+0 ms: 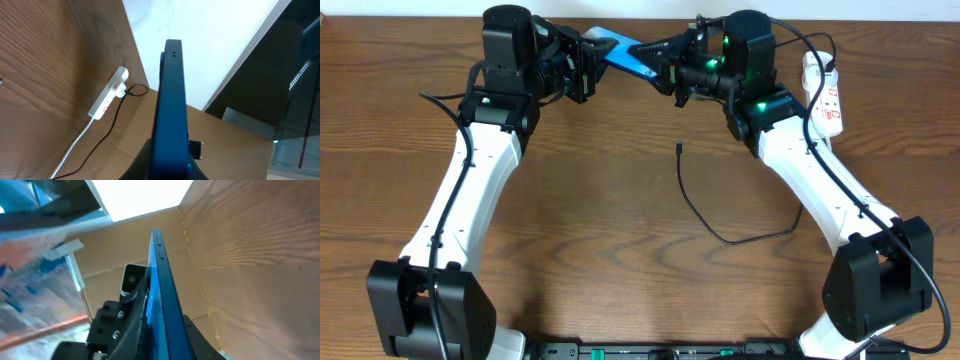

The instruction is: Plug charger to phone and switch on socket

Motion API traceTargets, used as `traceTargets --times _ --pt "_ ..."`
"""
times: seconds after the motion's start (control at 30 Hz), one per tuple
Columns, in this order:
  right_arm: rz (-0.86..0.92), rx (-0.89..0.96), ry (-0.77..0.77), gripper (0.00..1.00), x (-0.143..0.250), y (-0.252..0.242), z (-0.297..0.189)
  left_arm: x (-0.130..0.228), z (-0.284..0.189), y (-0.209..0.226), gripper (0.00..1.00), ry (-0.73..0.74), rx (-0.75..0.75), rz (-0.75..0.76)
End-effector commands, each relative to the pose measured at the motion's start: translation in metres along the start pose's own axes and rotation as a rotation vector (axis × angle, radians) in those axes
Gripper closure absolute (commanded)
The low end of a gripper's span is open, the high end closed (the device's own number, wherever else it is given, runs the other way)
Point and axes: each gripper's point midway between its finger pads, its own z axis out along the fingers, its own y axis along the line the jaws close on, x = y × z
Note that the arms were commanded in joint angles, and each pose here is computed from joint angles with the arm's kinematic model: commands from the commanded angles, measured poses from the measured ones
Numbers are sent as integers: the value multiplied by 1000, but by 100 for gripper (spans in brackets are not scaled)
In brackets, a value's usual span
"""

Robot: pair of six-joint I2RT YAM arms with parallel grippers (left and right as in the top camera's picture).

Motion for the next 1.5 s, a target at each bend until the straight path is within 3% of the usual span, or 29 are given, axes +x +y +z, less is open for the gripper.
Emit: traceTargets --times 0.0,0.37,0.77,0.9,1.13,1.23,1.47 --pt "-220 -18 98 80 23 5 -2 3 -8 -20 93 -18 47 42" --pt "-507 -38 44 53 -19 6 -35 4 -9 21 93 -1 -110 153" --pt "-594 200 34 49 -34 -56 -47 22 -18 64 93 124 -255 308" --pt "-564 379 8 55 -39 -94 -57 45 -21 61 93 263 -207 370" --pt "-589 790 -35 55 -35 -148 -83 68 -31 62 93 407 -180 302" --pt "-639 919 -62 57 -30 -148 -89 51 -42 56 92 385 -153 269" --pt "-676 952 -102 60 -40 -149 -84 2 -68 50 93 277 -121 210"
